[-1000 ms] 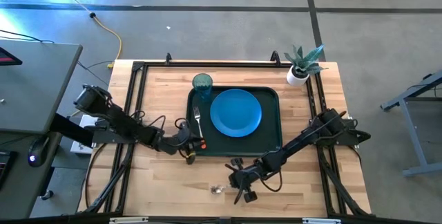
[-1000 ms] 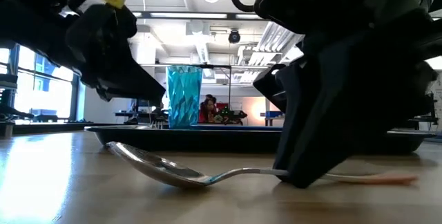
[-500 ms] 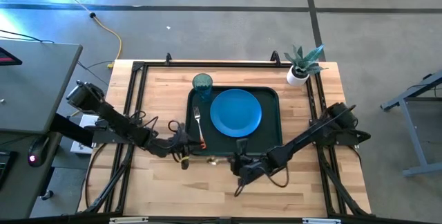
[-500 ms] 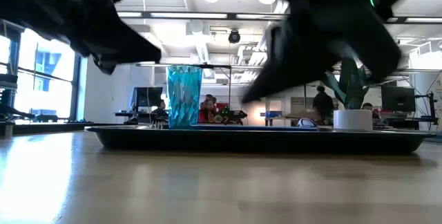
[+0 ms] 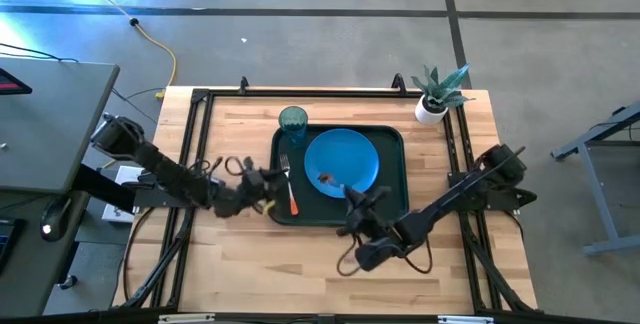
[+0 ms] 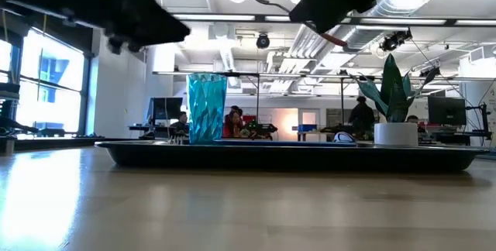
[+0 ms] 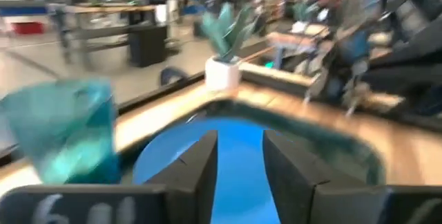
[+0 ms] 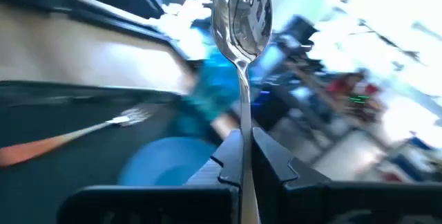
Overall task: Pick and place plate/cup/fork/spoon on tray
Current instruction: Put the orange spoon on the dark green tray to the left of the blue plate
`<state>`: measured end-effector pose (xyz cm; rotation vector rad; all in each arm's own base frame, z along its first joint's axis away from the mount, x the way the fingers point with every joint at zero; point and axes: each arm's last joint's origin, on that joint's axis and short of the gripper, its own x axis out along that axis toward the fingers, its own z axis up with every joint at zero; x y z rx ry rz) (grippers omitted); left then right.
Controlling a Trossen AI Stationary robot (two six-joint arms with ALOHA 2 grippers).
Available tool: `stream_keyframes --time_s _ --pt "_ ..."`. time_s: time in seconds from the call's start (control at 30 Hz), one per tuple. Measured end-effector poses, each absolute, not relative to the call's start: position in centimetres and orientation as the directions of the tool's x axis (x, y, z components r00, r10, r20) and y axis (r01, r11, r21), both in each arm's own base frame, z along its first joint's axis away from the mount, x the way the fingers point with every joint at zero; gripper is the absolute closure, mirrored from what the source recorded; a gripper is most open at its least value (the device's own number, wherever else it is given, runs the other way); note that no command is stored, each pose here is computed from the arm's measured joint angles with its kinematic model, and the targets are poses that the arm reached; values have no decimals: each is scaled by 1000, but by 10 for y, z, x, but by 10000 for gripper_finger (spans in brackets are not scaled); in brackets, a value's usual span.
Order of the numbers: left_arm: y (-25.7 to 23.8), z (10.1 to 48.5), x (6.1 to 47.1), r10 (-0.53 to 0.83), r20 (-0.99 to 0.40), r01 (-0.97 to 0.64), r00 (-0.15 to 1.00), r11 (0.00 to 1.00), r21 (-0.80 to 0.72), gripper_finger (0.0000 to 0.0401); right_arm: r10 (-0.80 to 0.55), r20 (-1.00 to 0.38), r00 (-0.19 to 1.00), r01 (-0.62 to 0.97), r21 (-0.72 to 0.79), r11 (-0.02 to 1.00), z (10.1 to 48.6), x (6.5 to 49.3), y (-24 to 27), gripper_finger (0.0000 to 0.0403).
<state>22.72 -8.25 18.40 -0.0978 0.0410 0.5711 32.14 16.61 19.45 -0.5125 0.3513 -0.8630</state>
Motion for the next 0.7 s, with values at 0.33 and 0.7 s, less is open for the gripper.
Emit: stream_keyframes --time_s 0.33,0.7 --pt "-60 237 278 391 61 -387 919 920 -63 247 -860 -71 506 669 -597 443 195 336 132 401" --pt "-50 240 305 444 50 -439 895 894 -89 255 -878 -35 478 668 -634 389 196 334 134 401"
